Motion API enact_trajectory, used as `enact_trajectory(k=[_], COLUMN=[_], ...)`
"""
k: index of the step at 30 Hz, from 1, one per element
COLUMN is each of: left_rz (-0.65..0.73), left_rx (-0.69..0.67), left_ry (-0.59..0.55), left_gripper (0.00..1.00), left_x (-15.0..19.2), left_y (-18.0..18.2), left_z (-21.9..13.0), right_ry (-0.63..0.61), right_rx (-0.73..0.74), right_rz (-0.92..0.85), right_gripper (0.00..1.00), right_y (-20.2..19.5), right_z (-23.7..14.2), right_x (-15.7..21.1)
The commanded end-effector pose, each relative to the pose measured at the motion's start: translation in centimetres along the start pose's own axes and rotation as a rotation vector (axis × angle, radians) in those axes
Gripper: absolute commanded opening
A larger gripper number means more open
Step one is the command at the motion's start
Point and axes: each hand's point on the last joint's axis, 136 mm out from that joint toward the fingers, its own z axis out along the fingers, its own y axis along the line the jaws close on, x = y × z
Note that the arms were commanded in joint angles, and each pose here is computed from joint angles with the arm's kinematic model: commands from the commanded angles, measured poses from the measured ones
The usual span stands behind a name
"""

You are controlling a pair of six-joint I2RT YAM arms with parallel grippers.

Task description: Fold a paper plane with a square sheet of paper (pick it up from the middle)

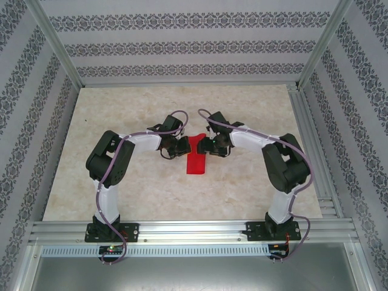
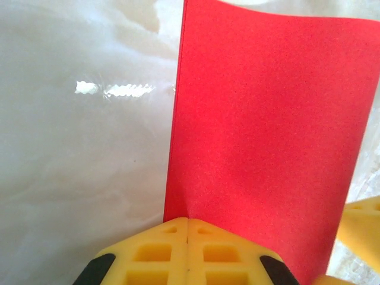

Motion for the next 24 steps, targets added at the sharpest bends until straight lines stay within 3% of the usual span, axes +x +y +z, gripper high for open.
enact_trajectory(k=[1,6,10,24], left_rz=[-0.037,-0.039,-0.039,-0.035], left_rx=[-0.131,-0.134,-0.139,-0.205], left_ry=[0.038,0.04,0.039,0.054], left_gripper=[0.05,0.05,0.04,0.04], left_x=[1.5,1.6,1.5,2.2], left_y=[3.7,3.8,3.9,5.7], left_z=[1.0,1.1,1.1,1.4], right_ry=[-0.084,-0.057,-0.017,0.054], right_rx=[-0.099,-0.256,-0.309,-0.145], right_rz=[-0.024,-0.032,-0.003,0.119], right_gripper=[0.6,0.43,0.3,0.18], right_y=[1.9,5.0,5.4,-1.0], right_z=[-2.5,-2.1,-0.4,3.8], right_x=[-1.3,-0.8,-0.2,2.4])
